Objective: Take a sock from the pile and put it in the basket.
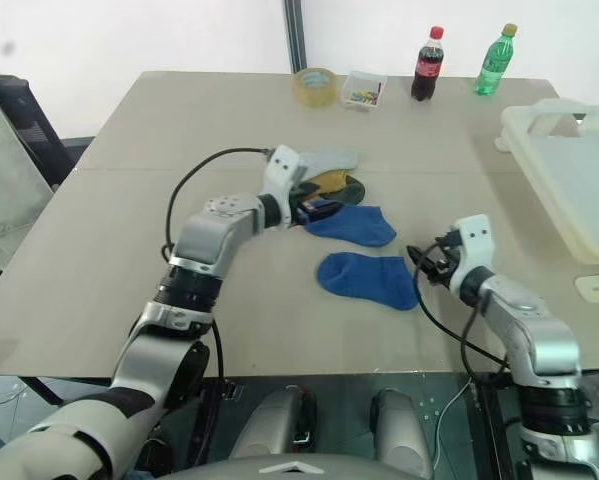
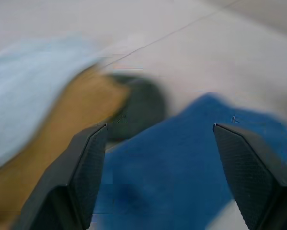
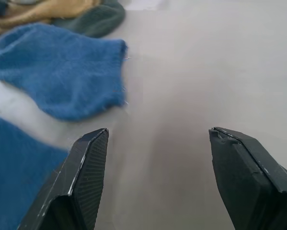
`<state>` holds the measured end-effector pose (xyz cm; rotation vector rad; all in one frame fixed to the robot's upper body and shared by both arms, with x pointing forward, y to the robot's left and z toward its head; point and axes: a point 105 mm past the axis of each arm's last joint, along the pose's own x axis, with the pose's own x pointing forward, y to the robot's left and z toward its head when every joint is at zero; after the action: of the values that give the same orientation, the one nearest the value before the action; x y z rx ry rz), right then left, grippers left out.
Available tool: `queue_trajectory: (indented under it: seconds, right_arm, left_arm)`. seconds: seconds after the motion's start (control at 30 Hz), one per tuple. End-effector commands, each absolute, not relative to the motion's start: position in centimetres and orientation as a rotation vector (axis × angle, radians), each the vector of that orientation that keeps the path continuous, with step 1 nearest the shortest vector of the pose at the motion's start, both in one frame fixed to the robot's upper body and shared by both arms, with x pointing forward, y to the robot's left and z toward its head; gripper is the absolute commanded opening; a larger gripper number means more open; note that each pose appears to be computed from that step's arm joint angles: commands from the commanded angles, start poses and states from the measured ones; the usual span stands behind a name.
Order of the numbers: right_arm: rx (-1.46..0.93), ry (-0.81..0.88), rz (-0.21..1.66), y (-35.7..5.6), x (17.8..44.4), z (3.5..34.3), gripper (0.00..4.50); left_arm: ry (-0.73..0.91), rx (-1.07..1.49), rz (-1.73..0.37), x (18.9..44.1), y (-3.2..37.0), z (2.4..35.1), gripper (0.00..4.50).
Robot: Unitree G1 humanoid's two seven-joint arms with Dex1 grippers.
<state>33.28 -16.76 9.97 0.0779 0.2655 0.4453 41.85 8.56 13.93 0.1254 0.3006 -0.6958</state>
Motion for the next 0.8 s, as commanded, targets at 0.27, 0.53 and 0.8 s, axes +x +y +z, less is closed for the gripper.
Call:
queue_trajectory:
  seconds: [0.27,0.53,0.8]
  right_arm:
    - [0.182,0.306,0.499,-13.4,34.4,9.4,3.17]
    - [0.188,0.288,0.507,-13.1,34.6,9.8,0.34]
    - [0.158,0.267,0.544,-12.4,34.4,10.1,0.15]
  left_arm:
    - [0.382,0.109,-0.667,41.8,9.8,11.3,3.8]
    - [0.407,0.106,-0.695,40.9,9.4,10.5,3.84]
    - [0.395,0.335,-0.69,40.6,9.7,10.5,3.84]
